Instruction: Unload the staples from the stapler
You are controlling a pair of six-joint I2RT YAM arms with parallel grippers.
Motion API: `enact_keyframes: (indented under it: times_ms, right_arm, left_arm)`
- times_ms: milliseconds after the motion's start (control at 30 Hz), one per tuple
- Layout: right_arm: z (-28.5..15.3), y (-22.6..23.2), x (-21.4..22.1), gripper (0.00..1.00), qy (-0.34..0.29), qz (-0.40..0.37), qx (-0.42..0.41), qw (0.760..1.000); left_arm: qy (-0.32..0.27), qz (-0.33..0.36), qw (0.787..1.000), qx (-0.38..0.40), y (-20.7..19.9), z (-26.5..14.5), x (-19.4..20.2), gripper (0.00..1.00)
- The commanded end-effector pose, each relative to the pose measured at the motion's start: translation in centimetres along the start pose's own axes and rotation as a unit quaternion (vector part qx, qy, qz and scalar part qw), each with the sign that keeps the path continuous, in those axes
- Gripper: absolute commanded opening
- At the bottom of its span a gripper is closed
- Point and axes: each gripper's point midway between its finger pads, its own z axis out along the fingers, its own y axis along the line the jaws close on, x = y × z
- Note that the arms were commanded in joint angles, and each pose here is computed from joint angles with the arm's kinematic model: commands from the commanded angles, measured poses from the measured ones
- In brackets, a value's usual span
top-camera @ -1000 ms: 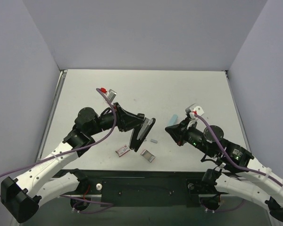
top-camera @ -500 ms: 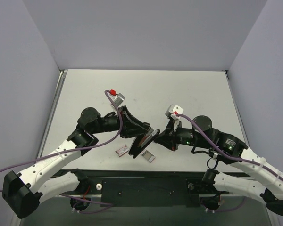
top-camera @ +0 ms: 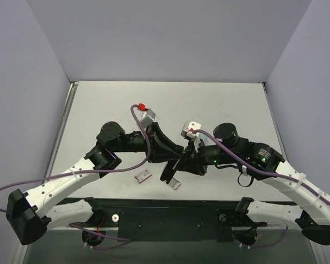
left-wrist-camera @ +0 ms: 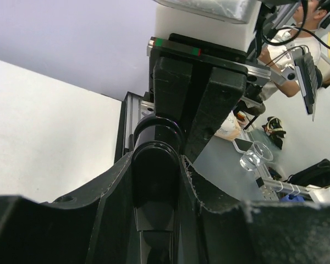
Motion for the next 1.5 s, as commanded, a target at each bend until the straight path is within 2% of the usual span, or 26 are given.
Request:
enact_keyframes:
  times_ms: [0,100,367,633,833,1067,1167,1333,1467]
  right_arm:
    - [1.6,1.1,-8.9,0.00,-0.147,-0.084,-0.037,0.985]
    - [1.3,0.1,-6.8,0.00,-0.139,-0.066,-0.017,0.988]
    - [-2.7,-2.2,-2.4,0.00,-0.176,-0.018,0.080,0.981]
    - [-4.4,-5.2,2.5,0.00,-0.182,0.045,0.168,0.968]
    - [-4.8,-7.9,6.0,0.00,-0.159,0.084,0.244,0.953]
    - [-4.3,-9.0,8.3,0.00,-0.140,0.105,0.266,0.948]
    - [-4.3,-9.4,8.7,0.00,-0.139,0.115,0.277,0.944]
    - [-4.9,-11.3,9.4,0.00,-0.139,0.149,0.337,0.919]
    - [-5.0,-12.2,10.1,0.00,-0.130,0.158,0.362,0.909]
  left_arm:
    - [0.074,0.022,0.990,0.114,-5.6,1.6,3.3,0.00]
    - [0.068,0.034,0.994,0.076,-4.4,1.8,2.9,0.00]
    - [0.013,0.077,0.996,-0.031,-1.2,2.3,-0.3,0.00]
    - [-0.014,0.117,0.982,-0.148,3.4,1.5,-3.3,0.00]
    - [-0.025,0.137,0.954,-0.266,9.5,0.3,-5.3,0.00]
    - [-0.037,0.121,0.923,-0.364,17.0,-1.6,-6.8,0.00]
    - [-0.027,0.101,0.911,-0.400,20.7,-2.3,-6.0,0.00]
    - [0.004,0.090,0.881,-0.465,26.4,-3.1,-4.8,0.00]
    - [0.021,0.084,0.856,-0.509,30.6,-4.0,-3.9,0.00]
